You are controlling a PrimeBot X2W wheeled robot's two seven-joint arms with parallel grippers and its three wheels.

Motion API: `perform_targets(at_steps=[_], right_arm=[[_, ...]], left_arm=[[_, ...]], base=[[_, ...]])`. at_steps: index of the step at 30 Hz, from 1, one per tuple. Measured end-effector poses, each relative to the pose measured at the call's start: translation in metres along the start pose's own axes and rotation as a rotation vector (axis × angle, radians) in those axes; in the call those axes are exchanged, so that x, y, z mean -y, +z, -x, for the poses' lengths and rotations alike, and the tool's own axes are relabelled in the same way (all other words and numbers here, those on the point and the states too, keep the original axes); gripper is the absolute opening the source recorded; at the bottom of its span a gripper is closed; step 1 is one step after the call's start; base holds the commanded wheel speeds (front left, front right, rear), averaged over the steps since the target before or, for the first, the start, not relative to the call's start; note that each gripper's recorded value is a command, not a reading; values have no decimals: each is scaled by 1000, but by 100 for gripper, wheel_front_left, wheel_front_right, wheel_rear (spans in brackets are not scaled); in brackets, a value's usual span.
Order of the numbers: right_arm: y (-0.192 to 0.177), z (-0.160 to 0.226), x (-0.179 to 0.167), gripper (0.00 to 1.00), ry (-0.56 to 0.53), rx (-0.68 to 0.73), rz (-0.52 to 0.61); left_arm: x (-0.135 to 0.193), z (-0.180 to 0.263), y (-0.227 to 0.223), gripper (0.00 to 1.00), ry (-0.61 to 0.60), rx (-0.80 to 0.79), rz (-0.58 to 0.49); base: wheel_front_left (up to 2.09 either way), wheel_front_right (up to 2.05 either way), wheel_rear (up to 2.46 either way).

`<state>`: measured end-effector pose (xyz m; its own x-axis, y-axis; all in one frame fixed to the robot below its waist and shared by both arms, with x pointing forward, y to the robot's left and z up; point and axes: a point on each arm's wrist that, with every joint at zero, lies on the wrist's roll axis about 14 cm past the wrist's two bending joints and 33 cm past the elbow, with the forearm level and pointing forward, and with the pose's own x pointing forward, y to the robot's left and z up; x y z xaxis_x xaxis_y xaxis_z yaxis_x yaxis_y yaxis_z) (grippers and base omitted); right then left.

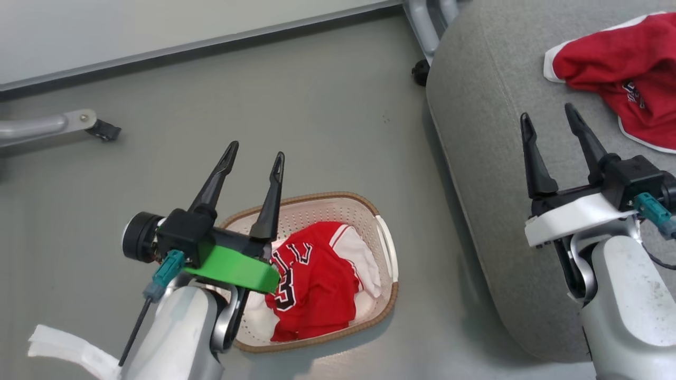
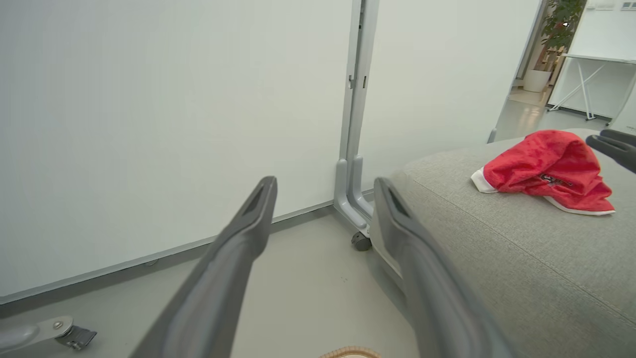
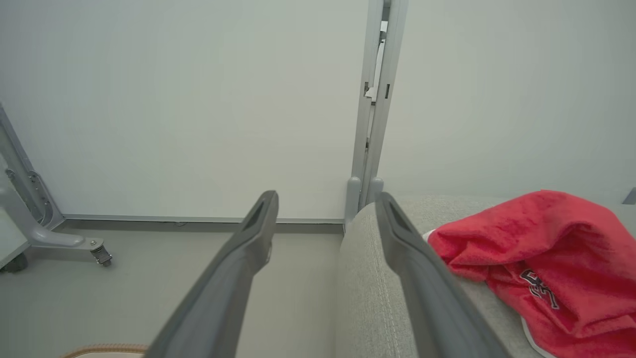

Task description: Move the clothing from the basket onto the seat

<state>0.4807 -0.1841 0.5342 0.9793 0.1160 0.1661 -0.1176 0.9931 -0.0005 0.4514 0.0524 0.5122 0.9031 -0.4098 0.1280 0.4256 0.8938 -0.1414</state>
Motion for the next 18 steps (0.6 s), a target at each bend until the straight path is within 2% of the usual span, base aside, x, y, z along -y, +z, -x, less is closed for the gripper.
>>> perform_targets(at_steps=[7,18], right_arm=[[13,8,-43,100,83,37,-50],[28,35,-70,100,125,65,-75]], left_arm=[[-39,36,22,100,160,38,-25],[-77,99,42,100,346,70,-61]], base=[[0,0,0],[0,0,0]])
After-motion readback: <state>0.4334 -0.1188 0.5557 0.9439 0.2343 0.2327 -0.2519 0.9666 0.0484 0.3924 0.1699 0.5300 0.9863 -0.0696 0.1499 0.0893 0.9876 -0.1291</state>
